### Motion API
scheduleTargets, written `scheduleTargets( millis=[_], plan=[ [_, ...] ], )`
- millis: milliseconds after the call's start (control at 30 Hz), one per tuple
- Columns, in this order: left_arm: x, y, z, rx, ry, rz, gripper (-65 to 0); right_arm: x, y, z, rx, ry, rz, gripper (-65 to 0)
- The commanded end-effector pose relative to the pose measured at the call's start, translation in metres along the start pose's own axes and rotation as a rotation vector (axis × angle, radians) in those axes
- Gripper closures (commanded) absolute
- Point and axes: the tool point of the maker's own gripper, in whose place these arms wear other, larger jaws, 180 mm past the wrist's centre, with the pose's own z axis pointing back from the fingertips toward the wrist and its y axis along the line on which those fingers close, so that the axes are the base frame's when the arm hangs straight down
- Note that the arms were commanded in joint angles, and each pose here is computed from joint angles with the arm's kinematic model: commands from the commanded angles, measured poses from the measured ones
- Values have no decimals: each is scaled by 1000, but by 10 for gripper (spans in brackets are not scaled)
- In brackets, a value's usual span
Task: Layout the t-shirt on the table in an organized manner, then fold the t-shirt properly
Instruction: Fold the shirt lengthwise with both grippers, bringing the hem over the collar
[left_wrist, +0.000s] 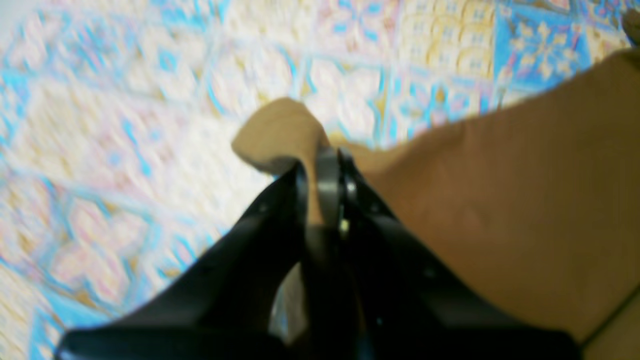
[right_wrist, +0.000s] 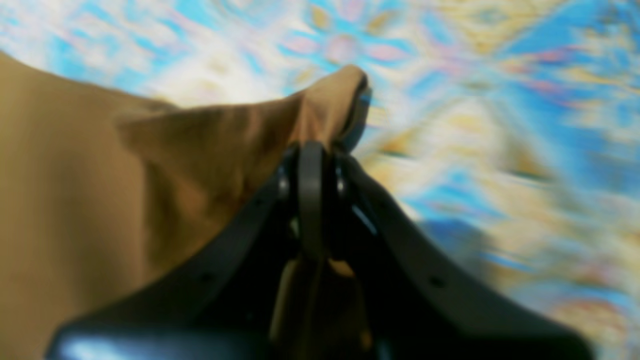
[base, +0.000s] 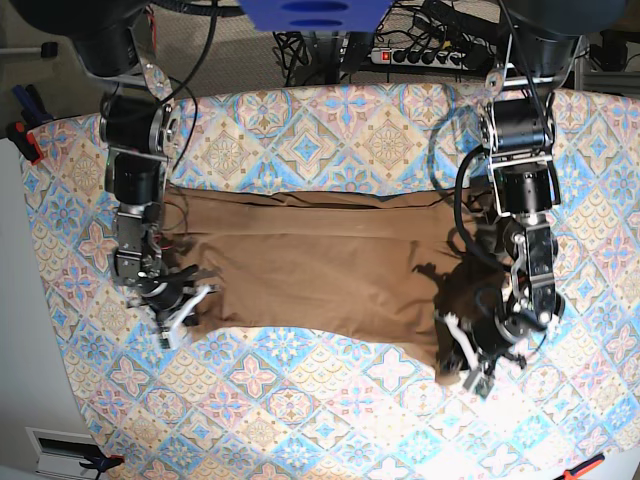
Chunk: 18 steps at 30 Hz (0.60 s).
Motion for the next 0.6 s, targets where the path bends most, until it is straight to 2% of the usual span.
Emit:
scheduleTargets(
  millis=[0,100,200,267,300,433,567],
  plan=[
    [35,10,5,19,-90,-17,0,38,-11,9,-18,-105,18,0],
    [35,12,4,33,-70,-49,0,24,-16,25,-52,-95,39,0],
    [26,7,-1,39,-4,-132,0,53,-36,48,-119,-171,50,0],
    [14,1,-4,31,29,-151,0,72,-43,61,-151,-212,66,0],
    [11,0,-3,32,34,-162,0,76,-45,66,-160,-221,75,0],
    [13,-4,5,40,13,-186,0,53,-41,74,-169,-191,93,0],
    [13,-9,10,45,3,-210,0,58,-38,86,-182,-219,120,0]
  ],
)
